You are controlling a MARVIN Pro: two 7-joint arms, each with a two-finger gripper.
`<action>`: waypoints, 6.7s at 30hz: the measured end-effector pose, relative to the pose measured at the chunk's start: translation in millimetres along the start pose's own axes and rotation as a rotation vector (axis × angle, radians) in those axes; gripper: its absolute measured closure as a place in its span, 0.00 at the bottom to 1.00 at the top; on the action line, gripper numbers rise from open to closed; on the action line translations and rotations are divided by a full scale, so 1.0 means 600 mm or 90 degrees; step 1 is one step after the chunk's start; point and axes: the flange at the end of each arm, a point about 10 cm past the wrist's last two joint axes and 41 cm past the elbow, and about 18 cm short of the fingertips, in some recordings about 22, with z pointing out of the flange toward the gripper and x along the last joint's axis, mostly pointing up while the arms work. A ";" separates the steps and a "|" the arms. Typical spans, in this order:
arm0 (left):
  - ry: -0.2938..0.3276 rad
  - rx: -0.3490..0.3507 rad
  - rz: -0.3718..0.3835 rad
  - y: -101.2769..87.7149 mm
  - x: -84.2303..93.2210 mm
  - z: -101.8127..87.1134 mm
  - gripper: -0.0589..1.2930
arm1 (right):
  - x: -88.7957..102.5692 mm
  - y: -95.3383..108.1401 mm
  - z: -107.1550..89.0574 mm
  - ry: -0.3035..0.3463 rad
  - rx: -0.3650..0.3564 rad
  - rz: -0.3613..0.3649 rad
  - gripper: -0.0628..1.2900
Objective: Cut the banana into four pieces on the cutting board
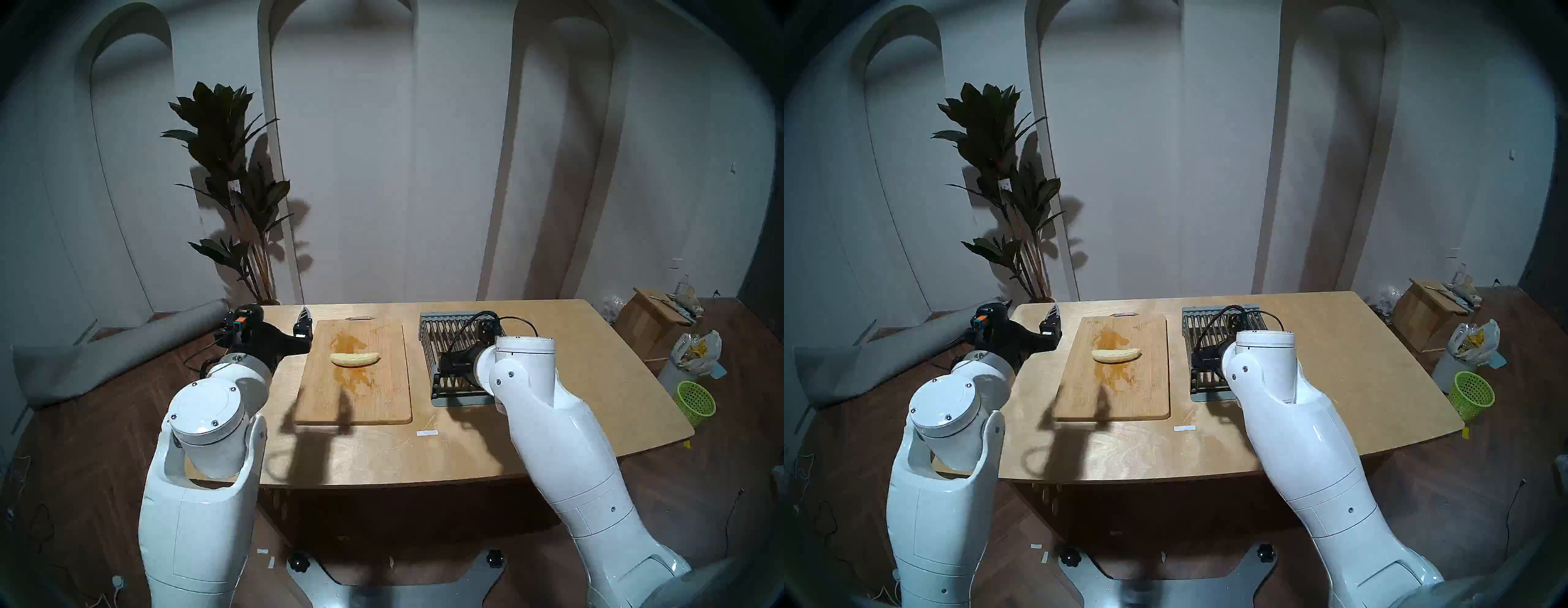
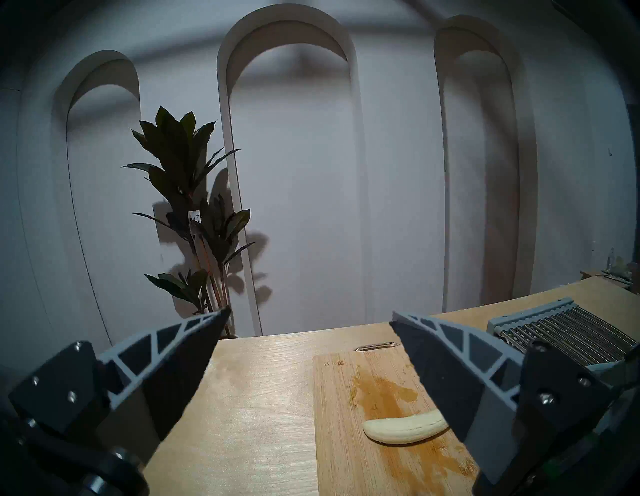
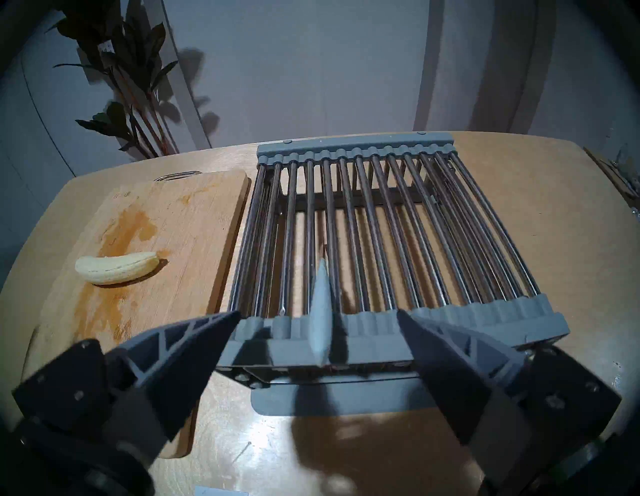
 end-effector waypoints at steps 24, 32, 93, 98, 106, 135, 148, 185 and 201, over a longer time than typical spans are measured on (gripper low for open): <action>0.000 0.000 0.000 0.000 0.000 0.000 0.03 | 0.003 0.013 0.018 -0.010 0.000 -0.017 0.05; 0.000 0.000 0.000 0.000 0.000 0.000 0.03 | 0.005 0.017 0.032 -0.015 0.000 -0.020 0.04; 0.000 0.000 0.000 0.000 0.000 0.000 0.03 | 0.062 -0.016 -0.141 0.126 0.081 0.040 0.98; 0.000 0.000 0.000 0.000 0.000 0.000 0.03 | 0.053 -0.040 -0.152 0.141 0.125 0.002 0.98; 0.000 0.000 0.000 0.000 0.000 0.000 0.03 | 0.034 -0.061 -0.156 0.212 0.123 -0.103 0.98; -0.001 -0.001 -0.001 0.000 -0.001 0.000 0.03 | 0.021 -0.086 -0.110 0.360 0.260 -0.006 0.98; 0.029 -0.009 -0.032 -0.014 0.018 0.013 0.03 | -0.043 -0.073 -0.052 0.357 0.341 0.071 0.98; 0.086 -0.323 0.004 -0.170 0.106 0.114 0.03 | -0.101 -0.116 -0.021 0.340 0.370 -0.023 0.98; 0.112 -0.554 0.016 -0.133 0.141 0.137 0.03 | -0.112 -0.138 -0.009 0.341 0.373 -0.071 0.98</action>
